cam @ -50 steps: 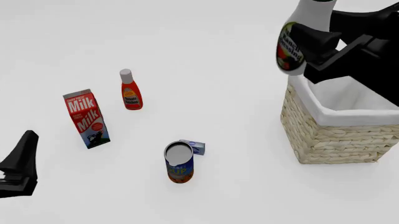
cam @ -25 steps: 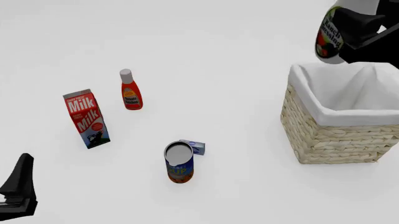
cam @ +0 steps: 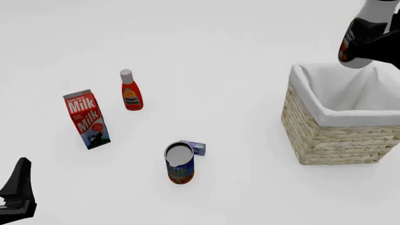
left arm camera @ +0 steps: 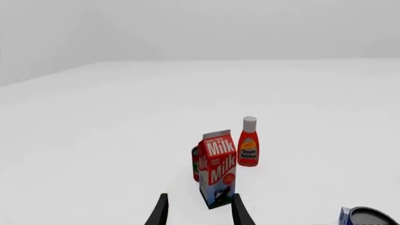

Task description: Pick the salad dressing and place it in the basket.

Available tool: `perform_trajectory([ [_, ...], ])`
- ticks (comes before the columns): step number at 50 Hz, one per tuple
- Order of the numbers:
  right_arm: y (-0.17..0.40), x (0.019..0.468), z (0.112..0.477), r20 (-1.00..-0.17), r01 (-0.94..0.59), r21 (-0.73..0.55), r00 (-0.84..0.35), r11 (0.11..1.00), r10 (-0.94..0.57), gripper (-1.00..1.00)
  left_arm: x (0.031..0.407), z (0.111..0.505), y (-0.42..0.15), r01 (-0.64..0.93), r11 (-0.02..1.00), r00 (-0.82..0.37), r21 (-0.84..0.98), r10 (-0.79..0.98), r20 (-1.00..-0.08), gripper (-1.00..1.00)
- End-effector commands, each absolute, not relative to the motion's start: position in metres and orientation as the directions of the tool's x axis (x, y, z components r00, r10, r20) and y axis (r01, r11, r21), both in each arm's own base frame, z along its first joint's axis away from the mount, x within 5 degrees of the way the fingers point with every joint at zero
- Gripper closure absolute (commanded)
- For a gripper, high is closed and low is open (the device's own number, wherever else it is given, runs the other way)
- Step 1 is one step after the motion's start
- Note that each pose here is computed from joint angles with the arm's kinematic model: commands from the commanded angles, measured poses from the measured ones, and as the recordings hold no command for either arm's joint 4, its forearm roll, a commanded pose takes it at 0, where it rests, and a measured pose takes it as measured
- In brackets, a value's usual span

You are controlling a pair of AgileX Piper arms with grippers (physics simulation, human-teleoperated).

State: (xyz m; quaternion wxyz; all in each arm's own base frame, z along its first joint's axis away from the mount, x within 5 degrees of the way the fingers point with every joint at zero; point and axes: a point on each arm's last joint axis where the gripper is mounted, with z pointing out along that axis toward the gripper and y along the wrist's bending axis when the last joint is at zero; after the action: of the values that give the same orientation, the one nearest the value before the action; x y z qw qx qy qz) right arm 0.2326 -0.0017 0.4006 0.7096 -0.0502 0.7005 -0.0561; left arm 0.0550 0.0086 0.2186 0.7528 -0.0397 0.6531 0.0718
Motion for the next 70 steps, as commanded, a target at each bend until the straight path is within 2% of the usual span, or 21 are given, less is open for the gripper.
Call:
perform_trajectory([
  [1, -0.026, 0.256, 0.386, -0.991, 0.098, -0.136, -0.028, 0.986, -0.134, 1.00, 0.055, 0.218, 0.009, -0.167, 0.985, 0.132, 0.044, 0.067, -0.989, -1.00],
  [19, -0.049, 0.283, 0.365, -0.989, 0.164, -0.135, -0.076, 0.977, -0.124, 1.00, 0.055, 0.218, 0.009, -0.169, 0.984, 0.128, 0.057, 0.079, -0.989, -1.00],
  [42, -0.063, 0.326, 0.335, -0.982, 0.172, -0.148, -0.141, 0.974, -0.124, 1.00, 0.055, 0.218, 0.009, -0.165, 0.983, 0.128, 0.084, 0.105, -0.986, -1.00],
  [70, -0.063, 0.334, 0.317, -0.972, 0.158, -0.146, -0.205, 0.977, -0.112, 1.00, 0.055, 0.218, 0.009, -0.165, 0.983, 0.121, 0.083, 0.104, -0.987, -1.00],
])
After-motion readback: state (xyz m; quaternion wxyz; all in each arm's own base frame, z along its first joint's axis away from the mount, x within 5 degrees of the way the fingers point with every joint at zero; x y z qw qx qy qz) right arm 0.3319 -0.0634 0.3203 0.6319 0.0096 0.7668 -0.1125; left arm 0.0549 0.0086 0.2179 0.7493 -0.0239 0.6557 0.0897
